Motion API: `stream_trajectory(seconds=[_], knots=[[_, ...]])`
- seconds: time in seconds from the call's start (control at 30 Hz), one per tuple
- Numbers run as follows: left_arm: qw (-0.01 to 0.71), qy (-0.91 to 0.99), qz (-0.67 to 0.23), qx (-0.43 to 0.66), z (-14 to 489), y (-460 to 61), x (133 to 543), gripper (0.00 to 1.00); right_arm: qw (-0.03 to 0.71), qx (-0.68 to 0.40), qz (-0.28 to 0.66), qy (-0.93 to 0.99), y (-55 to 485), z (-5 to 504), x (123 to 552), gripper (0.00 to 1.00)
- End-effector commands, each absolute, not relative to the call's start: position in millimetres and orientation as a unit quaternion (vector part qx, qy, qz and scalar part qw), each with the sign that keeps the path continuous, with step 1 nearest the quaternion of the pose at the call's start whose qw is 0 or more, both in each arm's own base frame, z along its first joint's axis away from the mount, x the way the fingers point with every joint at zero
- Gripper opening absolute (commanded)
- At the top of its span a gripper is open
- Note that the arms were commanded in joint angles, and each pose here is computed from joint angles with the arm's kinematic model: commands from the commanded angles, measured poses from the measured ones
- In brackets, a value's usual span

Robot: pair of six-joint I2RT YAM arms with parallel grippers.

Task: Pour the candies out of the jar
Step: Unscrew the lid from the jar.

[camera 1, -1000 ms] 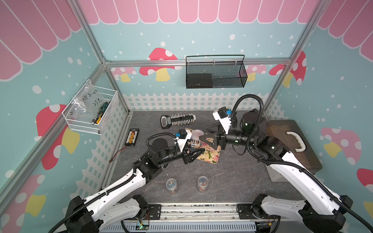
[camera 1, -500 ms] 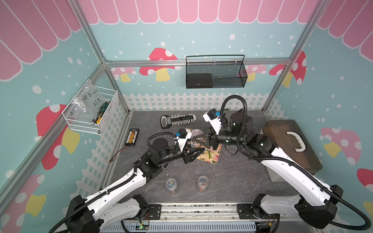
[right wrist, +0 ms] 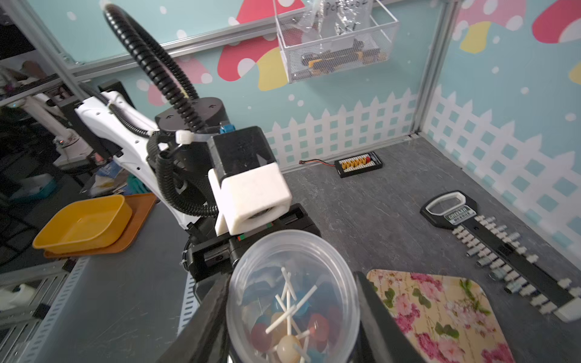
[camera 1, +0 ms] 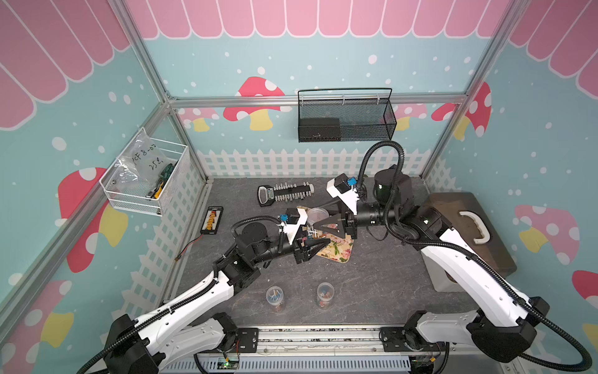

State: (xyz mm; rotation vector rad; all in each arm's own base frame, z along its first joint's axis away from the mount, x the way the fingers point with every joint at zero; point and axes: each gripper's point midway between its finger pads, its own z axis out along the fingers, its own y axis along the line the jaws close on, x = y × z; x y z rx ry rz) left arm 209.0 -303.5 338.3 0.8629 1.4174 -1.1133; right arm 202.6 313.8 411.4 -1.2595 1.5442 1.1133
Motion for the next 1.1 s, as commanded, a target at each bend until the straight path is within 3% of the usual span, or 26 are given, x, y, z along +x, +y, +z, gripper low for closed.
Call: stream_trajectory(seconds=[0.0, 0.13, 0.2, 0.27, 0.37, 0.67, 1.07], knots=[[0.508, 0.626, -0.477, 0.349, 333, -303, 211, 0.38, 0.454, -0.586, 0.47, 0.48, 305, 450, 172, 0.33], [0.518, 0.623, -0.472, 0.347, 336, -301, 212, 0.38, 0.44, -0.58, 0.486, 0.485, 305, 449, 180, 0.34], [0.518, 0.624, -0.47, 0.348, 335, -301, 212, 0.38, 0.435, -0.574, 0.488, 0.493, 306, 447, 181, 0.45], [0.517, 0.624, -0.47, 0.349, 334, -301, 212, 0.38, 0.438, -0.562, 0.484, 0.508, 304, 450, 184, 0.65], [0.518, 0.626, -0.469, 0.347, 333, -301, 213, 0.38, 0.443, -0.531, 0.487, 0.533, 300, 454, 182, 0.71], [0.524, 0.624, -0.47, 0.339, 328, -300, 215, 0.38, 0.482, -0.348, 0.424, 0.683, 270, 446, 225, 0.73], [0.517, 0.628, -0.468, 0.345, 322, -302, 216, 0.39, 0.44, -0.336, 0.421, 0.718, 300, 417, 217, 0.72]])
